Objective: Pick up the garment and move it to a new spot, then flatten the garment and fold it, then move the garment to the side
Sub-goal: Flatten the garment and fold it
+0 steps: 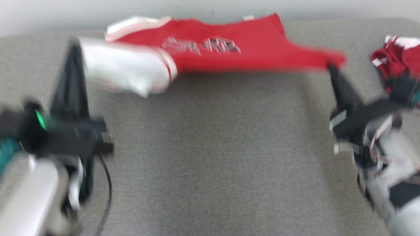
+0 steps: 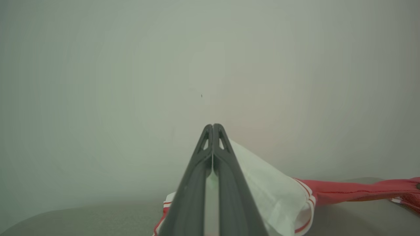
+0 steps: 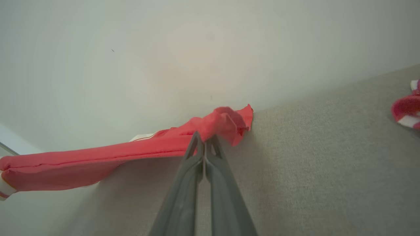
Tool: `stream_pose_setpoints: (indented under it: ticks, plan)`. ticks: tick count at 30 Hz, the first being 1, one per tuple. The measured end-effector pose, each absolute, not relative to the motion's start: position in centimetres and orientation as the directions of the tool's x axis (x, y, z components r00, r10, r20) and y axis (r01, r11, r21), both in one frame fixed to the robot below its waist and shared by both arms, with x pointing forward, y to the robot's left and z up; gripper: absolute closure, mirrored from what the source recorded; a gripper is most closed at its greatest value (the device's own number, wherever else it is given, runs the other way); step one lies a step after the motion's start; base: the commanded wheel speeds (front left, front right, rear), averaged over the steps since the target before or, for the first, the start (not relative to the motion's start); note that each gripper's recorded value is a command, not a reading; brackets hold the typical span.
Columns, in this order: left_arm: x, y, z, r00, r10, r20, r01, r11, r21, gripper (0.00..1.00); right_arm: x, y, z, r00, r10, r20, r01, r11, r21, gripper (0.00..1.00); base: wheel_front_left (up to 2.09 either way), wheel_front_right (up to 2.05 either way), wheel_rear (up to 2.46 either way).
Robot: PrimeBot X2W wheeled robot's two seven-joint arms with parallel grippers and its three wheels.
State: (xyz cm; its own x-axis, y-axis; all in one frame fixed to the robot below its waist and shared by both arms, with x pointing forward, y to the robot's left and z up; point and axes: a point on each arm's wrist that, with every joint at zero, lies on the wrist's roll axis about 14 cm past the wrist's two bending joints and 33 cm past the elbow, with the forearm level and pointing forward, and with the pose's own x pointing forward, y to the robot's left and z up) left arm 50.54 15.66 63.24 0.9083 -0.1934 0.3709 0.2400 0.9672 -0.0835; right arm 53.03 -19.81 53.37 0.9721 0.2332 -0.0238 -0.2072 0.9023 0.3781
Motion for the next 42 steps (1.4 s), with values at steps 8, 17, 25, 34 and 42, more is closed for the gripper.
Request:
stream_pose_setpoints:
  ticks: [8,17,25,34,42]
  plan:
    - [42.1,17.5,56.3,0.981,-0.092,0.173,0.126,0.972,-0.197,1.00,45.1,-21.5,48.2,0.974,0.180,-0.140,-0.099,0.888,0.450,1.00,0.00,0.00,0.00]
    - [33.8,16.9,50.2,1.000,-0.008,-0.018,0.001,0.939,-0.345,1.00,36.6,-23.0,43.3,0.955,0.096,-0.282,0.060,0.865,0.498,1.00,0.00,0.00,0.00]
    - [28.3,16.3,47.0,0.993,0.001,-0.119,-0.047,0.924,-0.380,1.00,31.1,-23.6,42.7,0.938,0.058,-0.343,0.126,0.863,0.489,1.00,0.00,0.00,0.00]
    - [29.2,15.8,47.5,0.996,-0.037,-0.086,0.003,0.930,-0.367,1.00,30.5,-21.4,42.6,0.924,0.076,-0.375,0.139,0.846,0.514,1.00,0.00,0.00,0.00]
    - [33.7,14.7,50.6,0.986,-0.164,0.012,0.161,0.949,-0.271,1.00,33.2,-20.7,44.1,0.931,0.102,-0.349,0.104,0.845,0.525,1.00,0.00,0.00,0.00]
